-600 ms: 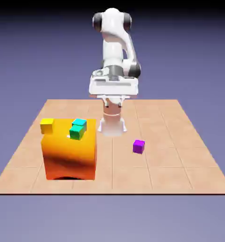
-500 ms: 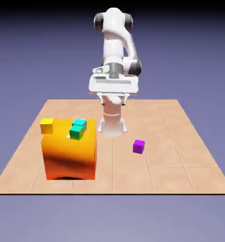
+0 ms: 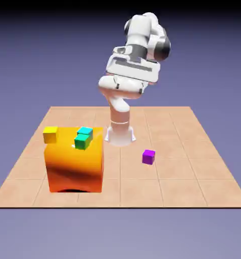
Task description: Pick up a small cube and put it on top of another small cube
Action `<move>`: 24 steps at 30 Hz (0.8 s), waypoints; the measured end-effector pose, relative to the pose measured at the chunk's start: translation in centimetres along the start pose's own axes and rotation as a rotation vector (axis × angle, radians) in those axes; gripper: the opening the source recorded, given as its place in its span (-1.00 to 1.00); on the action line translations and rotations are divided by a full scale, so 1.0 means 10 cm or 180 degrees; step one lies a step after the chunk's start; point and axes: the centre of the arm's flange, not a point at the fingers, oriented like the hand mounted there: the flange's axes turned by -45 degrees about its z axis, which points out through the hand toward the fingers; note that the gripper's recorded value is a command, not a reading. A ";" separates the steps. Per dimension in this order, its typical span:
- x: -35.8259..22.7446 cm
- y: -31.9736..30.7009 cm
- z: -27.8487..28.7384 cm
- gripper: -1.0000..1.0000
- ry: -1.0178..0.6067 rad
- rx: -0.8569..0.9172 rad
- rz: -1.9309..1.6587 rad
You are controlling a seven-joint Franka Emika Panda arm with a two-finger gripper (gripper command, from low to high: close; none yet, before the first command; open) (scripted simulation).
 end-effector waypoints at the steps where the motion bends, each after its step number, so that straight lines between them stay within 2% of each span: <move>1: 0.00 -0.07 -0.01 0.00 -0.0086 -0.0027 -0.0030; 7: -0.05 -0.53 0.11 0.00 -0.0687 -0.0169 -0.0202; 12: -0.12 -0.93 0.45 0.00 -0.1312 -0.0239 -0.0316; 24: -0.57 -1.57 1.95 0.00 -0.3247 -0.0062 -0.0302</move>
